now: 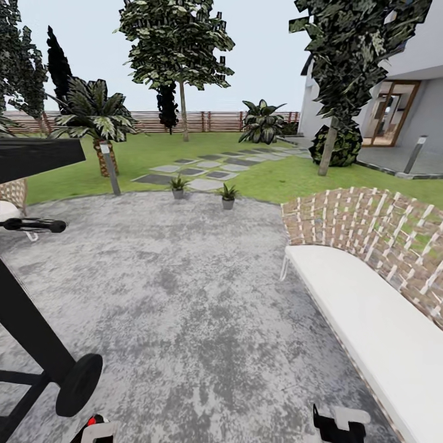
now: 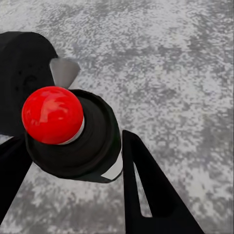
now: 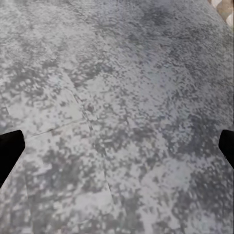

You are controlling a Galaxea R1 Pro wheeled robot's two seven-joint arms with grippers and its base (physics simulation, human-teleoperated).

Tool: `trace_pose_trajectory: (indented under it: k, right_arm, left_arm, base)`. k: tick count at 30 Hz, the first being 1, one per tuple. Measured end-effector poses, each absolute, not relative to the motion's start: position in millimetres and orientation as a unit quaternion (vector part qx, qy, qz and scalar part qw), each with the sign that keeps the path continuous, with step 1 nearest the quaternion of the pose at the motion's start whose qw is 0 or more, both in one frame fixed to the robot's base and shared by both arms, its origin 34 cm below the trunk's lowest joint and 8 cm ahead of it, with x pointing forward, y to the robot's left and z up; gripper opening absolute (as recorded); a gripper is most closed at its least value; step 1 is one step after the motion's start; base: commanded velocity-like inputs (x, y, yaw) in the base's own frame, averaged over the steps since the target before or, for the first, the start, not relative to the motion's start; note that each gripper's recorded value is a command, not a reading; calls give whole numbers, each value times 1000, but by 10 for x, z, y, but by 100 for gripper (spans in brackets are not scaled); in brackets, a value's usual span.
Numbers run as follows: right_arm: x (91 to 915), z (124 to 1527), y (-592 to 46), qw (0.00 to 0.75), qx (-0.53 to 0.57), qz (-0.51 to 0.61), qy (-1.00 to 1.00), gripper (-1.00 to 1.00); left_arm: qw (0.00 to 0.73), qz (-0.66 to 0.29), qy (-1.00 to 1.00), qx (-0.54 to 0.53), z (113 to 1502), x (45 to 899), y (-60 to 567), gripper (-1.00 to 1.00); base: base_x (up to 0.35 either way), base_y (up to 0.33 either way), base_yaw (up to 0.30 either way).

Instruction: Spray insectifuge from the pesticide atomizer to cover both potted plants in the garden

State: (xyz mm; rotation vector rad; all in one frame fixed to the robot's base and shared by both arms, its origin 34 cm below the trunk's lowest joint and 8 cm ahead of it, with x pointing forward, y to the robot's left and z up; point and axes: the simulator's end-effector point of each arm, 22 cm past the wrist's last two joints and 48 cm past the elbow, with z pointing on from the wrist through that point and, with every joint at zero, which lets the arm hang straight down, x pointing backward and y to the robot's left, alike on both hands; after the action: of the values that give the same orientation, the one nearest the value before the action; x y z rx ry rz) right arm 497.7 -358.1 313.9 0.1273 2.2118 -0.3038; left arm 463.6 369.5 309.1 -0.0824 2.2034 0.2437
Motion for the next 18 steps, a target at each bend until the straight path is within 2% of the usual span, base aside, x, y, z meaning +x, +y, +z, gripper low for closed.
trace_pose_trajectory:
  k: [5,18]
  right_arm:
    - [4977,3139,-3581,437,51,-122,889,100]
    - [4977,3139,-3582,437,51,-122,889,100]
  left_arm:
    - [445,98,889,-33,3090,4635,3695,-100]
    - [446,98,889,-33,3093,4639,3696,-100]
  base:
    - [339,0,109]
    - [339,0,4]
